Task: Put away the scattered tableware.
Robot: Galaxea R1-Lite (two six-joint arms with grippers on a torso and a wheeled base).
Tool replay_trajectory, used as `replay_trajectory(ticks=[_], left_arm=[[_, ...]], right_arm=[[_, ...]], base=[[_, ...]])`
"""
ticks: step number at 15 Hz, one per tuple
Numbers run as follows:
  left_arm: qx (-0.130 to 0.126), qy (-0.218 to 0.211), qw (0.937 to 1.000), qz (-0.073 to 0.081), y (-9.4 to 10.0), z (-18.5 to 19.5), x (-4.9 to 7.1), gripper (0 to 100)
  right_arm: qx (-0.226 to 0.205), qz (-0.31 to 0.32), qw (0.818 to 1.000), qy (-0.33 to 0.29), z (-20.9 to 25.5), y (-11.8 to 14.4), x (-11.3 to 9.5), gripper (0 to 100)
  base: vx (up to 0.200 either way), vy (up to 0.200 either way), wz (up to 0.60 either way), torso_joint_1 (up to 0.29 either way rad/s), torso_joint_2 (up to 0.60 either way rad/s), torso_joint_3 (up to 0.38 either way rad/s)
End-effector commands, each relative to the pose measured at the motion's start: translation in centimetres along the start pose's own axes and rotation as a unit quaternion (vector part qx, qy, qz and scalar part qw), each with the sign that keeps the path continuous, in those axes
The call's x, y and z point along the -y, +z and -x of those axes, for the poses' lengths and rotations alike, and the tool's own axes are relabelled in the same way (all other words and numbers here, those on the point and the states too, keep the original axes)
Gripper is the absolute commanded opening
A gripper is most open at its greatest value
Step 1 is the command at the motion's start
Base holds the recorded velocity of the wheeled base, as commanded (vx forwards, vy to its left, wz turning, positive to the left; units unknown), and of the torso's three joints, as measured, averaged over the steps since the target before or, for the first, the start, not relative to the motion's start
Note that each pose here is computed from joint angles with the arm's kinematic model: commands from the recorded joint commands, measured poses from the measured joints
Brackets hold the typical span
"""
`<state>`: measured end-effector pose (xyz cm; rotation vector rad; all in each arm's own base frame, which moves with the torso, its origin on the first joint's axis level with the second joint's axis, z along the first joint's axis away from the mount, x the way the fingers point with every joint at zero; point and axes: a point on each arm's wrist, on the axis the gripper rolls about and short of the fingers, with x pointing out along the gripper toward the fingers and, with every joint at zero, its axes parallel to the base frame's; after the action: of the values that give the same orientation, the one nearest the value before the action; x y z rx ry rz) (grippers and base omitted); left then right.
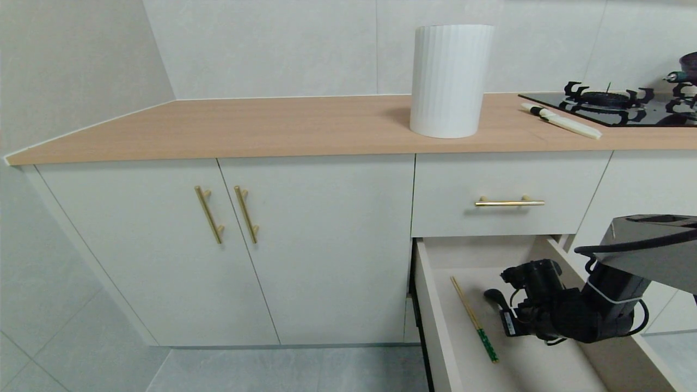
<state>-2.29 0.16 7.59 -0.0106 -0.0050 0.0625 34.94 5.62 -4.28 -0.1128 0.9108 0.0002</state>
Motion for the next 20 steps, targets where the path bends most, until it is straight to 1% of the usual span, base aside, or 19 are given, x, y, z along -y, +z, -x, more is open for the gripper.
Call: replay_trajectory(ticks=[1, 2, 3, 10, 11, 12, 14, 16, 18, 20], left_arm=[[0.0, 0.001, 1.0, 0.0, 0.0, 0.0, 0.0, 100], [0.0, 0.0, 1.0, 0.0, 0.0, 0.0, 0.0, 100], [0.0, 0.0, 1.0, 0.0, 0.0, 0.0, 0.0, 100], [0.0, 0.0, 1.0, 0.0, 0.0, 0.0, 0.0, 100], [0.0, 0.0, 1.0, 0.0, 0.0, 0.0, 0.0, 100], [0.0, 0.0, 1.0, 0.0, 0.0, 0.0, 0.0, 100], [0.0, 0.0, 1.0, 0.0, 0.0, 0.0, 0.0, 100], [0.0, 0.001, 1.0, 0.0, 0.0, 0.0, 0.0, 100], [0.0, 0.0, 1.0, 0.0, 0.0, 0.0, 0.0, 100], [0.0, 0.0, 1.0, 0.0, 0.0, 0.0, 0.0, 100]], right_arm=[[0.0, 0.0, 1.0, -0.001, -0.1, 0.0, 0.0, 0], [0.0, 0.0, 1.0, -0.001, -0.1, 0.0, 0.0, 0], [0.0, 0.0, 1.0, -0.001, 0.0, 0.0, 0.0, 100], [0.006, -0.001, 1.0, 0.0, 0.4, 0.3, 0.1, 100], [0.024, -0.005, 1.0, 0.001, 2.0, 1.3, 0.3, 100], [0.034, -0.006, 0.999, 0.001, 3.4, 1.7, 0.5, 100], [0.068, -0.01, 0.998, 0.006, 8.5, 2.9, 1.2, 100], [0.092, -0.015, 0.996, 0.015, 14.1, 3.4, 1.9, 100], [0.098, -0.026, 0.994, 0.049, 19.2, 2.0, 2.5, 100], [0.098, -0.024, 0.993, 0.064, 23.0, 0.3, 3.1, 100]], base=[[0.0, 0.0, 0.0, 0.0, 0.0, 0.0], [0.0, 0.0, 0.0, 0.0, 0.0, 0.0], [0.0, 0.0, 0.0, 0.0, 0.0, 0.0], [0.0, 0.0, 0.0, 0.0, 0.0, 0.0], [0.0, 0.0, 0.0, 0.0, 0.0, 0.0], [0.0, 0.0, 0.0, 0.0, 0.0, 0.0], [0.0, 0.0, 0.0, 0.0, 0.0, 0.0], [0.0, 0.0, 0.0, 0.0, 0.0, 0.0], [0.0, 0.0, 0.0, 0.0, 0.0, 0.0], [0.0, 0.0, 0.0, 0.0, 0.0, 0.0]])
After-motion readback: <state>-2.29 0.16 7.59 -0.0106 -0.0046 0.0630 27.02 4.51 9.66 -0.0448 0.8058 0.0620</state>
